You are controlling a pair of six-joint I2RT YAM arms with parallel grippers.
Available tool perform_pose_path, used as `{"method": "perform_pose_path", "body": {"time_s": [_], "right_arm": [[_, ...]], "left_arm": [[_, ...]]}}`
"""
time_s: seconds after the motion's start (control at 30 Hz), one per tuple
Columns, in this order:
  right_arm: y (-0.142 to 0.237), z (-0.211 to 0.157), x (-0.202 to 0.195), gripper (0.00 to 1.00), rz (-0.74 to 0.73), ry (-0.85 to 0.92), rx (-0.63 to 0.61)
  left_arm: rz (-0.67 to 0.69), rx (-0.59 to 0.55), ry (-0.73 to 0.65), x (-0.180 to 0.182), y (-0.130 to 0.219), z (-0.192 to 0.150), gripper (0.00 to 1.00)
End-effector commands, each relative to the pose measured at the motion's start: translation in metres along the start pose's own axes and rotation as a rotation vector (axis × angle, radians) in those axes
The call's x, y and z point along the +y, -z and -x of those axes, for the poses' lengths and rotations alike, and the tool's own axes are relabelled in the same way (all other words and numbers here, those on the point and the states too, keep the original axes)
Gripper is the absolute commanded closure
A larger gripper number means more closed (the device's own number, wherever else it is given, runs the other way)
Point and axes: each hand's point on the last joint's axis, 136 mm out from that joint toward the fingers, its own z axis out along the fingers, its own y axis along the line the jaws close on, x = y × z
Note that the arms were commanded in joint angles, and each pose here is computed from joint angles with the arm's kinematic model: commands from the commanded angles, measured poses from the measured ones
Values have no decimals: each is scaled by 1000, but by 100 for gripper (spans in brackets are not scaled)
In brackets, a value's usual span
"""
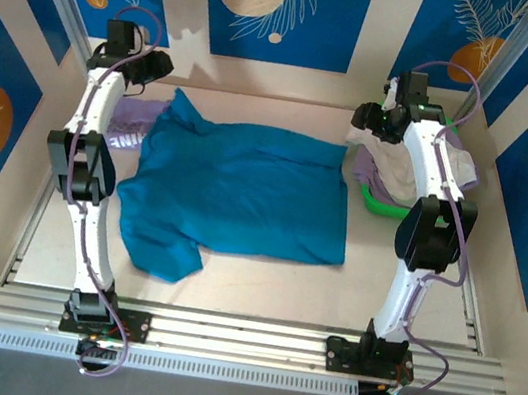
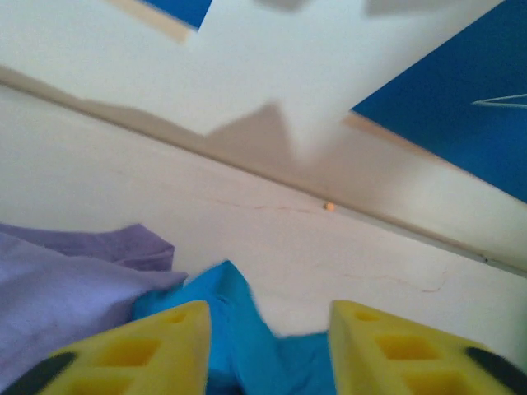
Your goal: Fold and stack the t-shirts
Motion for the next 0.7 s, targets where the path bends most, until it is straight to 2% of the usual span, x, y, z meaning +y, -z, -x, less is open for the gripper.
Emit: {"method": "perform_pose_path", "body": {"time_s": [0.0,0.17,0.33,0.5,0.67], "right_arm": [[62,3,21,28,5,50,-44],[101,-33,32,28,42,31,-21],[124,-97,36,29,56,-21,51],[131,-170,33,29,70,-71,141],[128,-228,24,30,78,-157,225]], "left_arm": [[-51,-15,-48,-32,42,16,47],[-16,1,-87,-37,81,4,45],[33,74,-68,-28,119,-39,44],[31,197,38,-16,150,-115,43],[9,265,101,-8,178,-187,43]]}}
